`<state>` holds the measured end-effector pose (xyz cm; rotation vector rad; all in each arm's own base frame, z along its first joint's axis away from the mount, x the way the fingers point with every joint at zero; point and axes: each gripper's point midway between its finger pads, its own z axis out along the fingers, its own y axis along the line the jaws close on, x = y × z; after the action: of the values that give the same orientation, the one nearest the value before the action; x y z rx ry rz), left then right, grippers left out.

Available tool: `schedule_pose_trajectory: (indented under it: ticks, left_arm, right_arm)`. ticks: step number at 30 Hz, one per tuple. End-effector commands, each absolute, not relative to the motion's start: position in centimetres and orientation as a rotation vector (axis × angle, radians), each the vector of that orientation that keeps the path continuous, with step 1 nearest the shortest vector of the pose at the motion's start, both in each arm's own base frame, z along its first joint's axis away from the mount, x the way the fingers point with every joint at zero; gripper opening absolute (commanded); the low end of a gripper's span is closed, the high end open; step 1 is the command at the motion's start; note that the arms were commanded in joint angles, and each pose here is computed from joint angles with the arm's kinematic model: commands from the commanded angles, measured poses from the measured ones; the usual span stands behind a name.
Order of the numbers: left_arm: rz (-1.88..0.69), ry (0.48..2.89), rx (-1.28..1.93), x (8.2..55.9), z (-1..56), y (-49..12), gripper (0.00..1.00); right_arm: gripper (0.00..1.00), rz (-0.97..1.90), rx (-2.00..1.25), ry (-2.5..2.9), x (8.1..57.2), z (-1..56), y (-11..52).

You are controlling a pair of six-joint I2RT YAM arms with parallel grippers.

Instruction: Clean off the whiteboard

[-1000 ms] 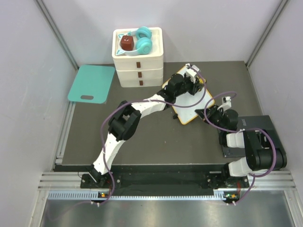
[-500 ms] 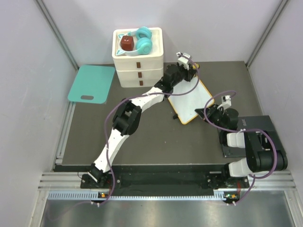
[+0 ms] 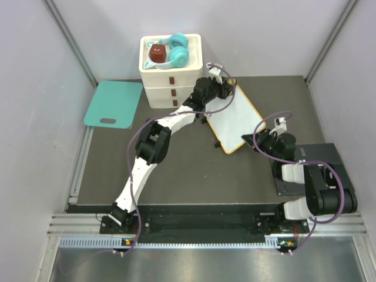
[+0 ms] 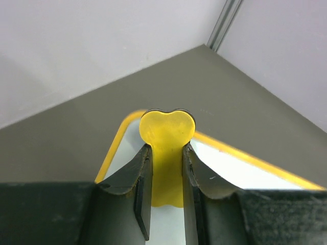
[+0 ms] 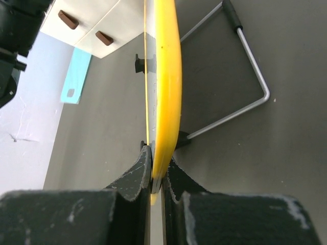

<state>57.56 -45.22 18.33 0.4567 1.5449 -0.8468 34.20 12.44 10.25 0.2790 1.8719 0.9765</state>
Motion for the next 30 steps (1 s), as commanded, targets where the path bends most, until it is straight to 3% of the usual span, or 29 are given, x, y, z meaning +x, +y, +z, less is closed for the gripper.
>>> schedule_pose_trajectory:
  ticks: [1,7,18,30]
  left_arm:
    - [-0.917,1.765,0.494,53.9,12.4,-45.2,0.00]
    - [-0.909,1.747,0.503,53.9,11.9,-45.1,0.00]
    - [-1.012,1.510,0.484,54.3,20.0,-47.7,0.00]
    - [-1.042,1.719,0.567,50.7,12.5,-46.9,0.00]
  right_arm:
    - [0.00,0.941,0.066,1.847,34.2,11.4,13.3]
    - [0.00,0.933,0.057,1.857,34.1,11.1,13.3]
    - [0.00,0.923,0.047,1.879,34.1,10.4,13.2]
    - [0.00,0.923,0.049,1.890,33.7,9.9,13.2]
